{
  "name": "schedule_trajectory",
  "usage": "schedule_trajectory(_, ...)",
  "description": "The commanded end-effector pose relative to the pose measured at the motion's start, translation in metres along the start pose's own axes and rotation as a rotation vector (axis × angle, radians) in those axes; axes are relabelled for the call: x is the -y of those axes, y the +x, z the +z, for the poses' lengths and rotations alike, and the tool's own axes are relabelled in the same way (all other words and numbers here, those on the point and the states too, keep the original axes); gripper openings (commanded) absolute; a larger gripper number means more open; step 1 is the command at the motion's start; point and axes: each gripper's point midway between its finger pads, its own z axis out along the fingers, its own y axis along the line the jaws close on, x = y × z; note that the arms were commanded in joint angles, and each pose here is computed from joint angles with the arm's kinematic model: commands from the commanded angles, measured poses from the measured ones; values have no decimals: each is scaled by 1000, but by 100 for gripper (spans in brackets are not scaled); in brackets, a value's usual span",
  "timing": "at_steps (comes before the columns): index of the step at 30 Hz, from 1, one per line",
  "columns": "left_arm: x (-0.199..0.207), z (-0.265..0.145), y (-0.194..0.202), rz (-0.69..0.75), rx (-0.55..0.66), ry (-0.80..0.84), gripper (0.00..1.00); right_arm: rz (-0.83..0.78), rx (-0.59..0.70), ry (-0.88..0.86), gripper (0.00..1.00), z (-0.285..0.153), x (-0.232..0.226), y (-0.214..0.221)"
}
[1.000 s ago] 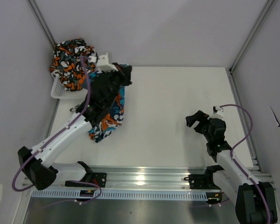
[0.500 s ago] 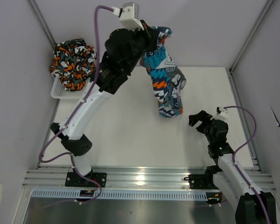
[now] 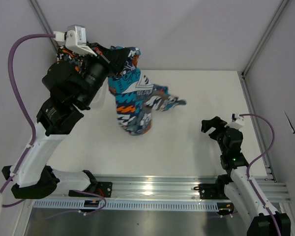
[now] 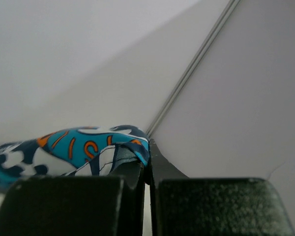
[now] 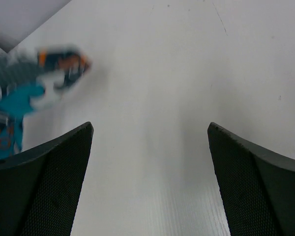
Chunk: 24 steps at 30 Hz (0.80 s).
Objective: Fold and stack the shorts
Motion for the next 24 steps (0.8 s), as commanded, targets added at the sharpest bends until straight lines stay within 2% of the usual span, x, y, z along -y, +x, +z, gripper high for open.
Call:
schedule_trajectory(1, 0, -2, 4, -12, -18, -9, 0, -2, 36, 3, 99, 0, -2, -10)
schedule_trajectory(5, -5, 9, 8, 12, -59, -46, 0, -5, 29, 5, 99, 1, -2, -9)
schedule_trajectory(6, -4, 18, 24, 22, -105, -41, 0, -5, 28, 6, 99, 2, -1, -8)
schedule_trajectory(8, 2, 24, 16, 20, -102, -30, 0, -5, 23, 5, 99, 3, -2, -7)
schedule_trajectory(9, 0, 37, 35, 34, -145, -44, 0, -5, 22, 6, 99, 3, -1, -7)
schedule_trajectory(10, 6, 38, 26, 28, -139, -28, 0, -5, 21, 7, 99, 3, -1, -7)
schedule_trajectory(13, 7, 58, 50, 27, -194, -19, 0, -6, 16, 10, 100, 4, -1, -6)
schedule_trajectory(16, 12, 65, 51, 18, -193, 2, 0, -9, 13, 12, 99, 4, 0, -5)
schedule_trajectory(22, 26, 40, 10, -5, -115, 63, 0, -8, 11, 17, 99, 5, 1, -4)
schedule_trajectory(23, 30, 23, -10, -17, -75, 82, 0, -8, 10, 18, 100, 5, 1, -4)
schedule_trajectory(24, 24, 22, 4, -12, -104, 72, 0, -10, 8, 15, 100, 5, 1, -4)
